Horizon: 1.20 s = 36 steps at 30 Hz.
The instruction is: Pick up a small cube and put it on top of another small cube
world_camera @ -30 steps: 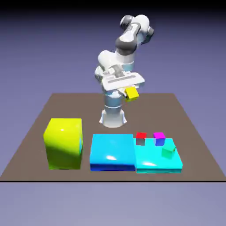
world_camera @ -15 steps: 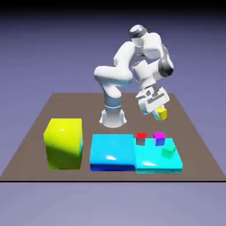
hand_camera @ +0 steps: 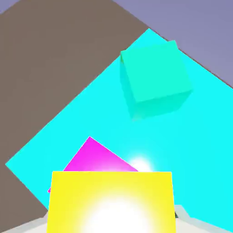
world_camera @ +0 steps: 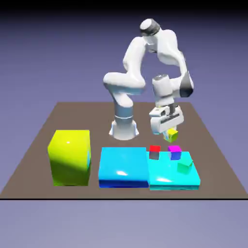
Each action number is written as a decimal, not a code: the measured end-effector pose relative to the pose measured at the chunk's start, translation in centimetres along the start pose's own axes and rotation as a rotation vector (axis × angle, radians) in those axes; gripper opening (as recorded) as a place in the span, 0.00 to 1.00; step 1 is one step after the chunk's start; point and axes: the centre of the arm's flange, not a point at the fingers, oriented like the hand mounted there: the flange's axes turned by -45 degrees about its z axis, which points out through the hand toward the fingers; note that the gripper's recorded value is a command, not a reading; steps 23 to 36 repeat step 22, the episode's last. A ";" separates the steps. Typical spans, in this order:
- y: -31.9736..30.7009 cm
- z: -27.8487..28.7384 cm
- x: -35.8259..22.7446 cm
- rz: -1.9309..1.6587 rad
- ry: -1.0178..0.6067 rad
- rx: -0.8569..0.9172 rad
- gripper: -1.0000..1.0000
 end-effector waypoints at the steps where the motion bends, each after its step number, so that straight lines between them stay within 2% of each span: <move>1: 0.0 0.2 0.0 -0.001 -0.002 -0.001 0.00; 20: -1.3 4.2 0.3 -0.034 0.053 0.027 0.00; 21: -1.5 4.4 0.3 -0.034 0.060 0.030 1.00; 36: -1.5 4.4 0.3 -0.034 0.060 0.029 1.00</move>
